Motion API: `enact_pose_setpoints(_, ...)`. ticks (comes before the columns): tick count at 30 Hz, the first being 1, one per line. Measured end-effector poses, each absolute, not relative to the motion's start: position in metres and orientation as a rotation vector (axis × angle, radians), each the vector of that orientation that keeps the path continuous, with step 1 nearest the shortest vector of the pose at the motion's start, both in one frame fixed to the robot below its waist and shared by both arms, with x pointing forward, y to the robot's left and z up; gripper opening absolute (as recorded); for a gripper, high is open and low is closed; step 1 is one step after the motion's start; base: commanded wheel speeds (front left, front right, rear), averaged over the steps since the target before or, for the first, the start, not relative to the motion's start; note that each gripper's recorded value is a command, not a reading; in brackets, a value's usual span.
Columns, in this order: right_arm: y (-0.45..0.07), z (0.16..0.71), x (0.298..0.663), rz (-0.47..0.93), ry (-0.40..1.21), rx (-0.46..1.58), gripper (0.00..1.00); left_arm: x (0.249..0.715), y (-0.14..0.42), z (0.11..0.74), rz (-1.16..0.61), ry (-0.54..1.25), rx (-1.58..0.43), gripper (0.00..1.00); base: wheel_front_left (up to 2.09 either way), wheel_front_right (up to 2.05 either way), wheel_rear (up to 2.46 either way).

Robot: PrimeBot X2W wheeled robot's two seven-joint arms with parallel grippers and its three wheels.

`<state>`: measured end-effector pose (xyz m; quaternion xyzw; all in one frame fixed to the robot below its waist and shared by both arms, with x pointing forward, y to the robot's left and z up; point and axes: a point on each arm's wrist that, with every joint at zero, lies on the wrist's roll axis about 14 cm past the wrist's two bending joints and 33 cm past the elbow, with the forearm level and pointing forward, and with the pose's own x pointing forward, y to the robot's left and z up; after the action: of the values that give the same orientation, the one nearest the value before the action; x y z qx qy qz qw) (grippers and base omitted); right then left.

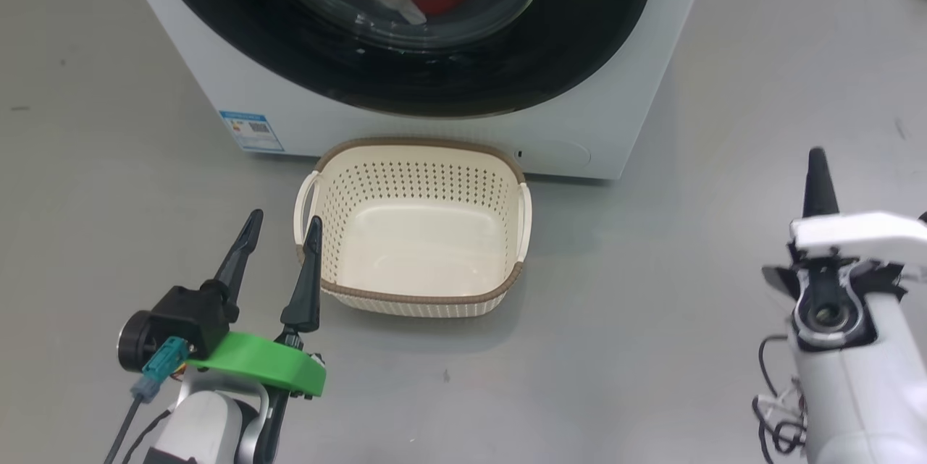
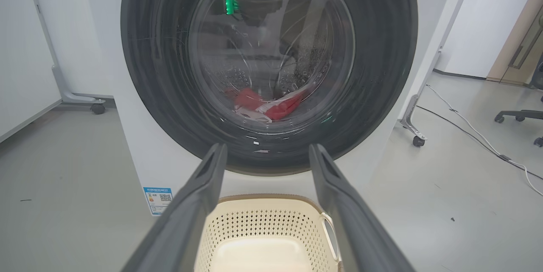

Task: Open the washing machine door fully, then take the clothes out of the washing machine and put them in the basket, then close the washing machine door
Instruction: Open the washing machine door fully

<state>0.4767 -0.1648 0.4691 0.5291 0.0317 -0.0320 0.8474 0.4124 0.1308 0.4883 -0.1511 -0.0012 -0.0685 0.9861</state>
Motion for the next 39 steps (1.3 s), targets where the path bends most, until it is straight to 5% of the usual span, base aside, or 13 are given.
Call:
enact_pose_setpoints(18, -0.099, 0.515, 0.571, 0.247, 0.164, 1.479, 0.00, 0.436, 0.135, 0.472, -0.127, 0.022, -0.298, 1.00, 0.00, 0.00, 0.00)
enact_pose_setpoints(39, -0.075, 0.547, 0.642, 0.461, 0.278, 1.390, 0.00, 0.454, 0.133, 0.454, -0.153, 0.054, -0.268, 1.00, 0.00, 0.00, 0.00)
